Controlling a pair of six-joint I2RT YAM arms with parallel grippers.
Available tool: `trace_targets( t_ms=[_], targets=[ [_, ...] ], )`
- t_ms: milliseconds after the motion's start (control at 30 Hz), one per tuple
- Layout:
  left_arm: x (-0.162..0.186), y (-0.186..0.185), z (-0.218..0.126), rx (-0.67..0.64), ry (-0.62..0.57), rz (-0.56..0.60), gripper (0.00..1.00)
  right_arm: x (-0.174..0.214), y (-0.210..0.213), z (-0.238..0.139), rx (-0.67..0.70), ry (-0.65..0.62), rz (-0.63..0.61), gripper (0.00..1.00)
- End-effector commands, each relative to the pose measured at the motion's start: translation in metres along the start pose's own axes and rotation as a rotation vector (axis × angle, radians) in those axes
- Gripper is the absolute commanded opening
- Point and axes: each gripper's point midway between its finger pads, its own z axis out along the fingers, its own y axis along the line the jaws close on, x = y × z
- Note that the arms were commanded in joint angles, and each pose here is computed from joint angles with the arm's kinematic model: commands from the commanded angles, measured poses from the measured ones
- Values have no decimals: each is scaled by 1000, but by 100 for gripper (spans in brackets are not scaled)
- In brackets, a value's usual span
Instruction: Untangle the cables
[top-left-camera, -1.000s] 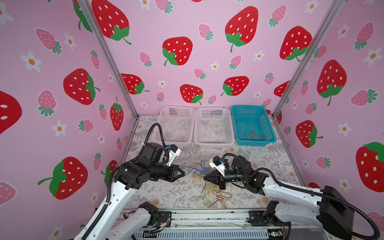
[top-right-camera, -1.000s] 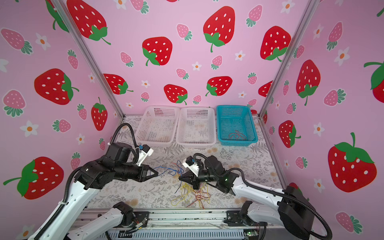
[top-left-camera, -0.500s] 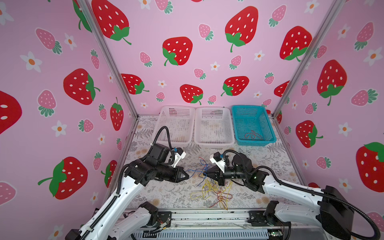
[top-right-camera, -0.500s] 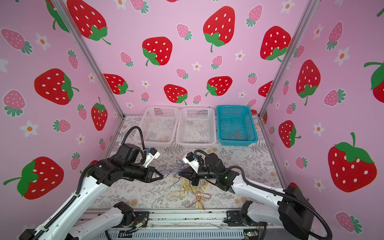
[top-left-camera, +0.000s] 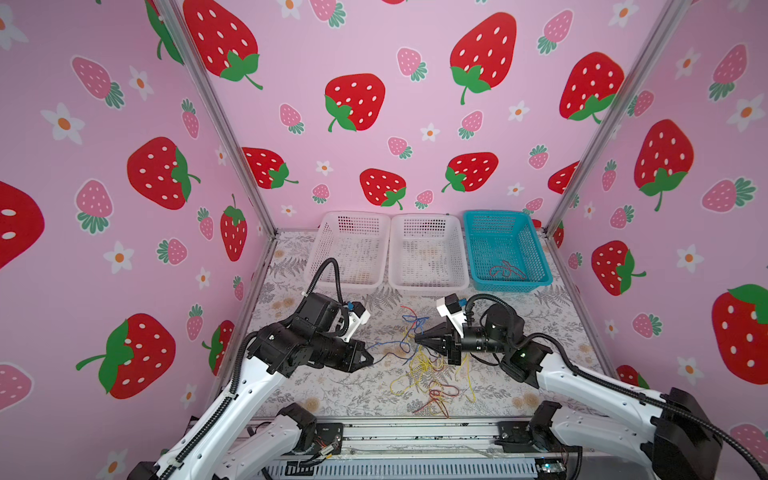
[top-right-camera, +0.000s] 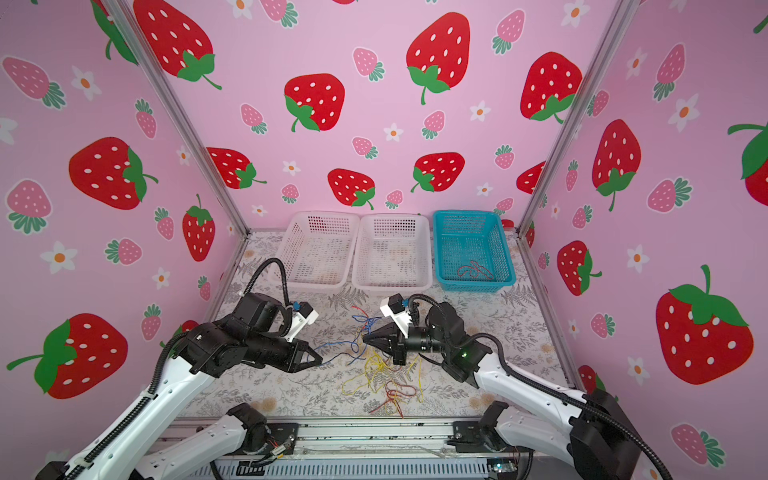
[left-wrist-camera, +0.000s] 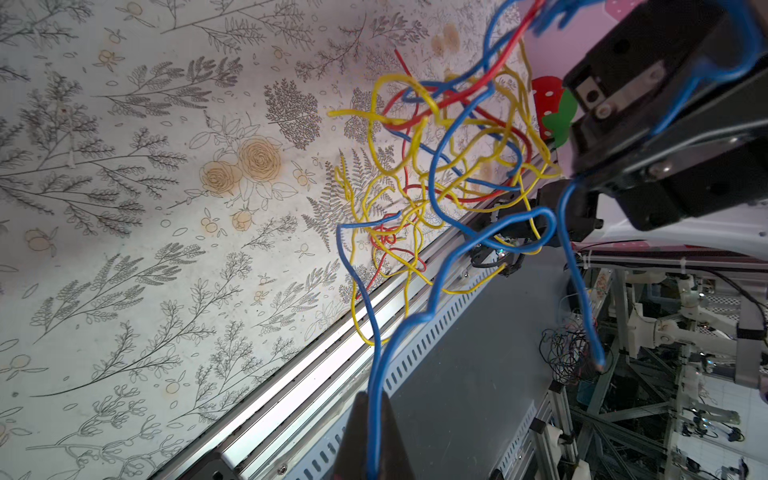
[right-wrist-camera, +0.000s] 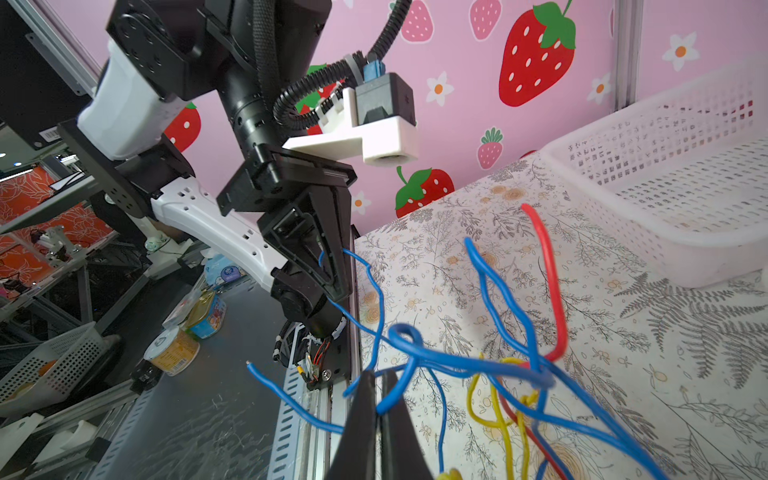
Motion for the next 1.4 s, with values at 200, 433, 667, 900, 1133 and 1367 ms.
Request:
trace_targets(
  t_ms=[200, 433, 667, 900, 1133, 1367],
  targets=[
    [-19, 23, -30, -163, -127, -41, 0, 45, -6, -20, 67, 54, 75, 0],
    [-40, -12, -41, 40, -209, -59, 0, 66, -25, -27, 170, 60, 110, 0],
    [-59, -62, -58, 303, -275, -40, 0, 92, -41, -19, 181, 89, 182, 0],
    [-68, -71, -64, 336, -282, -52, 0, 92, -37, -14, 139, 104, 164, 0],
    [-60, -63, -42, 356, -193, -83, 0, 64, -34, -15, 162, 68, 67, 0],
    [-51, -67, -31, 367, -141, -66, 0, 39, -36, -8, 174, 41, -3, 0]
  ],
)
